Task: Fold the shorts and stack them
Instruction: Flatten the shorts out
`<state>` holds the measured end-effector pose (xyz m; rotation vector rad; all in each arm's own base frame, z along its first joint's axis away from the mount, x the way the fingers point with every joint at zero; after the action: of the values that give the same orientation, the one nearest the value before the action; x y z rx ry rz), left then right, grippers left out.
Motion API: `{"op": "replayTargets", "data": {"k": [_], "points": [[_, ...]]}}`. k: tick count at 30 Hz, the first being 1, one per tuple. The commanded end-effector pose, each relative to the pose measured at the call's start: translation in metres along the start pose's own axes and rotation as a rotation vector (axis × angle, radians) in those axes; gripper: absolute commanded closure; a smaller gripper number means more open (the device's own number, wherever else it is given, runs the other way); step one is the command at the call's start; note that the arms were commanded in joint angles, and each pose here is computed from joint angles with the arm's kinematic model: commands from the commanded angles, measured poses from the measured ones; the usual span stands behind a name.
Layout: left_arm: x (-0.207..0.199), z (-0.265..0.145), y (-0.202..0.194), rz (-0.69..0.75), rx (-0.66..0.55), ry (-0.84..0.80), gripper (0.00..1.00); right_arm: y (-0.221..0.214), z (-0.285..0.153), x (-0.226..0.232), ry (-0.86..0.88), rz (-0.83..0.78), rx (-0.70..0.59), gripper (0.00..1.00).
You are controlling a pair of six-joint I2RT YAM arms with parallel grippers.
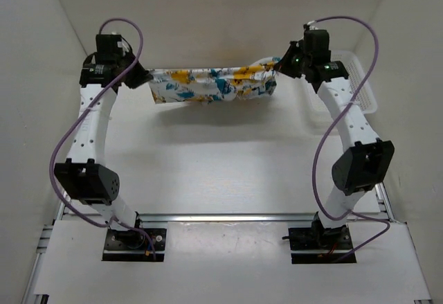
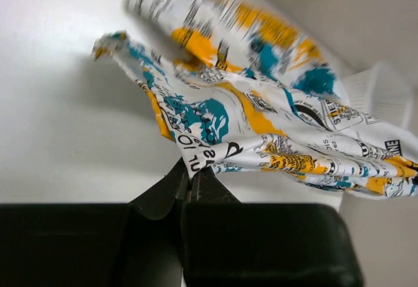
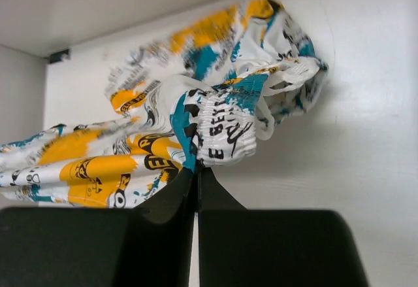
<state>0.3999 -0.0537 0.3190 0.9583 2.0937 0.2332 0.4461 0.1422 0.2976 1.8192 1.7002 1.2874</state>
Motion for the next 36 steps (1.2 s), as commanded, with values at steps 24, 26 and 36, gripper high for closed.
{"op": "replayTargets", "data": {"k": [24, 26, 36], "points": [[0.147, -0.053, -0.119, -0.027, 0.069, 0.288, 0.59, -0.213, -0.132, -0.058, -0.102, 0.089, 0.345, 0.51], [0.161, -0.043, -0.13, -0.064, 0.117, 0.338, 0.52, -0.228, -0.125, -0.052, -0.032, 0.168, 0.363, 0.49], [0.208, 0.019, -0.181, -0.222, 0.347, 0.382, 0.16, -0.287, -0.095, -0.055, 0.083, 0.392, 0.392, 0.32]]}}
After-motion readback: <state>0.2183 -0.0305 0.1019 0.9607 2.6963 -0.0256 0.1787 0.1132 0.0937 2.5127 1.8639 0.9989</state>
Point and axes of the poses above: each gripper's point midway between its finger pads, its own z axis out along the fingers, its own x axis along the line the jaws close on, y = z × x, the point moved 5 cm from there along -z, back along the fingers, and after that the axes turned 9 degrees about -z, right-handed, at the moved point
